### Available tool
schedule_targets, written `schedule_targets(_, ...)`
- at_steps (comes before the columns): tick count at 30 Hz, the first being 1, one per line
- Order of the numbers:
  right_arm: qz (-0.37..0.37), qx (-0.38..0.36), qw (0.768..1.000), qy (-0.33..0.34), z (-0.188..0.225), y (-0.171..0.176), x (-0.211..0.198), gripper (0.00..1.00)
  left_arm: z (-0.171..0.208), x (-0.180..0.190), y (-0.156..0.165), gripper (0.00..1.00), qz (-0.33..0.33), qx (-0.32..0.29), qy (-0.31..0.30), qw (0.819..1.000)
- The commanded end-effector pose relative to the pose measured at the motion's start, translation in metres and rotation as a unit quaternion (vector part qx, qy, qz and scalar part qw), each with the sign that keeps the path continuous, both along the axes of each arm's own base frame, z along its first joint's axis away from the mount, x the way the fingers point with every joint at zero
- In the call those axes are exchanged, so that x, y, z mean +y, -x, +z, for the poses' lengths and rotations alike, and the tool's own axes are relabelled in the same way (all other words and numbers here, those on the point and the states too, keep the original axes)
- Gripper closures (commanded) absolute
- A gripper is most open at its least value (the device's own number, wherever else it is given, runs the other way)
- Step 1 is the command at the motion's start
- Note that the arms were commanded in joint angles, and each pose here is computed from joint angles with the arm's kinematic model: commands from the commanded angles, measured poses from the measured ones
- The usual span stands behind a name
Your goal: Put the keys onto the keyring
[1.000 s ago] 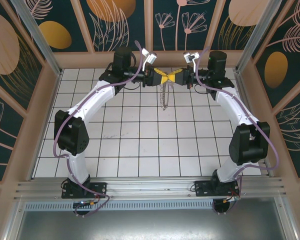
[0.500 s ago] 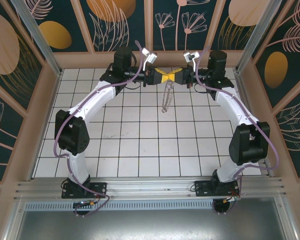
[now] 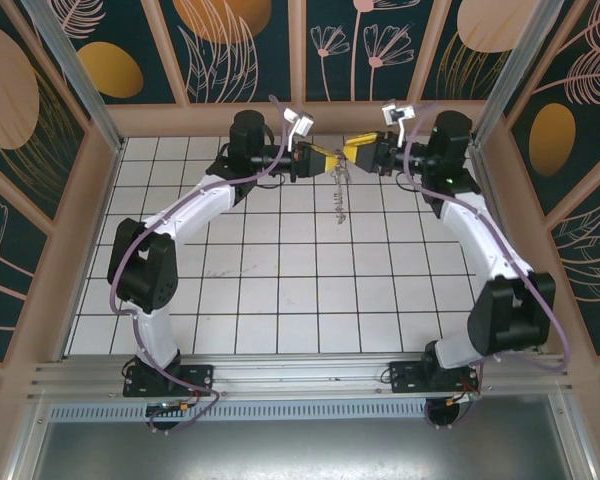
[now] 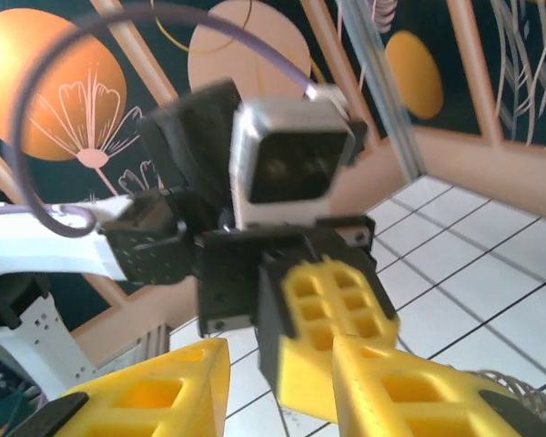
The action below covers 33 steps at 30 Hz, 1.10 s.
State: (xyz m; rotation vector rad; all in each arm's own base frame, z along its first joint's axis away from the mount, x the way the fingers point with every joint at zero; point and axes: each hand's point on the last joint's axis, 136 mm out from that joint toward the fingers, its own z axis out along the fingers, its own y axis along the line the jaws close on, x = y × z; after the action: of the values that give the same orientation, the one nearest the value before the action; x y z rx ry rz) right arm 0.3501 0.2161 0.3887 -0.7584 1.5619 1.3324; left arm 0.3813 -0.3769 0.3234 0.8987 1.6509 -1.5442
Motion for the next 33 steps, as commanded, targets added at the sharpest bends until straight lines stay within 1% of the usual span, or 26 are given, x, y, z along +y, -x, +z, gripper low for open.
schedule_targets(1,-0.072,-0.049,0.995,-0.047,0.038,0.010,-0.021,0.63,0.062,0.009,0.018,1.00,0.005,-0.065,0.062,0.996)
schedule_targets(4,-0.110,-0.046,0.991,-0.061,0.035,0.012,-0.032,0.63,0.071,0.013,0.024,1.00,0.008,-0.074,0.071,0.995)
schedule_targets(7,-0.130,-0.048,0.988,-0.068,0.027,0.015,-0.038,0.62,0.078,0.016,0.030,1.00,0.003,-0.077,0.082,0.994)
schedule_targets(10,-0.113,-0.042,0.990,-0.069,0.014,0.019,-0.035,0.61,0.085,0.019,0.035,1.00,0.000,-0.079,0.092,0.993)
schedule_targets(13,-0.101,-0.044,0.991,-0.077,0.007,0.023,-0.033,0.58,0.091,0.020,0.041,1.00,-0.004,-0.081,0.099,0.992)
schedule_targets(22,-0.050,-0.061,0.994,-0.076,0.006,0.038,-0.010,0.55,0.095,0.019,0.045,1.00,-0.006,-0.081,0.100,0.992)
schedule_targets(33,-0.038,-0.057,0.995,-0.075,0.008,0.026,0.004,0.56,0.093,0.013,0.046,1.00,-0.016,-0.079,0.096,0.992)
